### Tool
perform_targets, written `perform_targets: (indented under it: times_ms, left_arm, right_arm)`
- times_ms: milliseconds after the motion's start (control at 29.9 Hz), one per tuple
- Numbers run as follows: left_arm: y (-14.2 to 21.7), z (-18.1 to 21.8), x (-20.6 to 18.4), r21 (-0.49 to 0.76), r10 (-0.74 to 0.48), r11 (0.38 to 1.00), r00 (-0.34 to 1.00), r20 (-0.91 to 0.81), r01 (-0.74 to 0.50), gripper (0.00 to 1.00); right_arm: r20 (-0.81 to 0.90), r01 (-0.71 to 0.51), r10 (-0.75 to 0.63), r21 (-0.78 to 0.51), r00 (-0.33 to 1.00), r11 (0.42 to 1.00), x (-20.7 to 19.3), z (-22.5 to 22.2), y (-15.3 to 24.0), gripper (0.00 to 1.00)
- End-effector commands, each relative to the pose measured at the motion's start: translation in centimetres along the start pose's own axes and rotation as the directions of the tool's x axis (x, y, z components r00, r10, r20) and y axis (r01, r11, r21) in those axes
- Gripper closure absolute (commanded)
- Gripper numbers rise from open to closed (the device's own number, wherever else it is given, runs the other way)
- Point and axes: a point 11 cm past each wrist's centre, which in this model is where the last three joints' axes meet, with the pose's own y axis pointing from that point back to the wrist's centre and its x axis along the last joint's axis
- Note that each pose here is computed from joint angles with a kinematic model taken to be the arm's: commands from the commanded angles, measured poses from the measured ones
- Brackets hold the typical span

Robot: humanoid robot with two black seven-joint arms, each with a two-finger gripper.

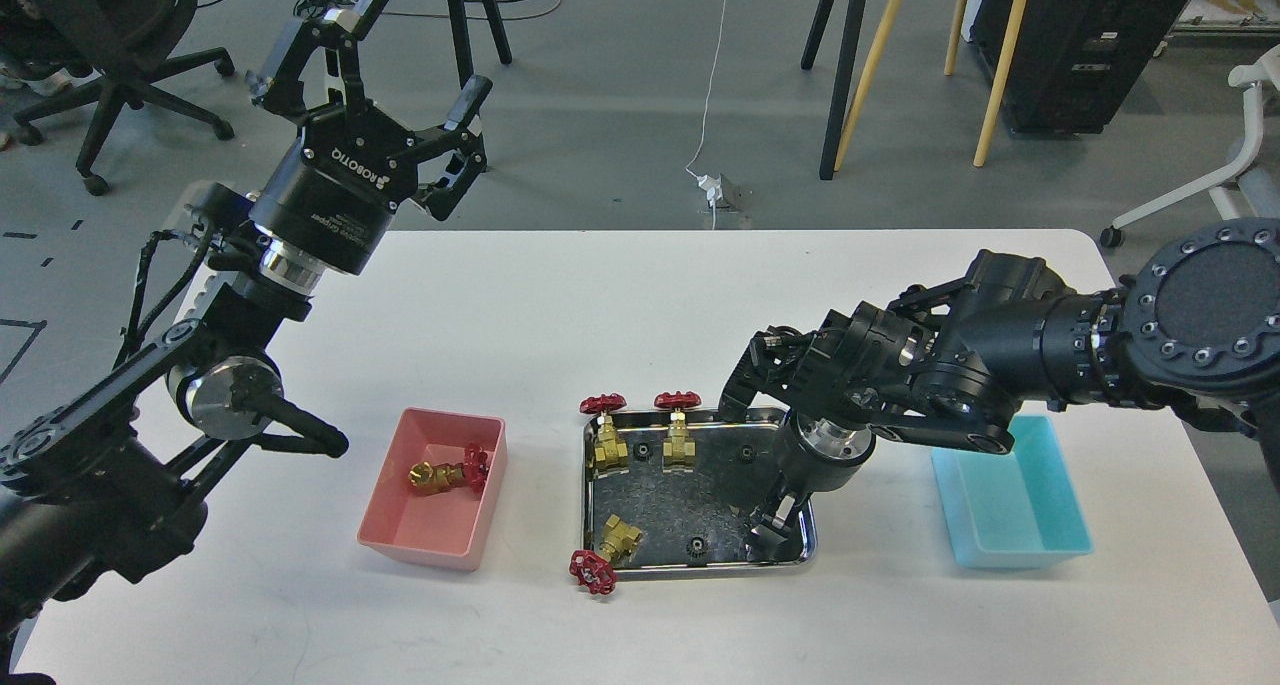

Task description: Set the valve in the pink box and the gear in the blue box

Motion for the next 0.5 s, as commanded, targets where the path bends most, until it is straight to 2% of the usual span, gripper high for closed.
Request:
perform_targets:
  times_ms: [0, 234, 468]
  left_arm:
    - [0.02, -0.01, 0.04, 0.001, 0.001, 1.000, 1.000, 0.001, -0.001, 0.06]
    - [0.08, -0.10, 0.13, 0.002, 0.005, 1.000, 1.000, -0.001, -0.005, 0.06]
    - [0.08, -0.10, 0.13, 0.001, 0.005, 1.000, 1.000, -0.002, -0.005, 0.06]
  right_arm:
    - [0.000, -0.001, 0.001, 0.001, 1.000, 1.000, 0.03, -0.02, 0.00, 0.51]
    - [0.000, 0.001, -0.001, -0.001, 1.000, 1.000, -0.05, 0.02, -0.04, 0.58]
    - [0.005, 0.000, 0.000, 0.002, 1.000, 1.000, -0.12, 0.03, -0.19, 0.69]
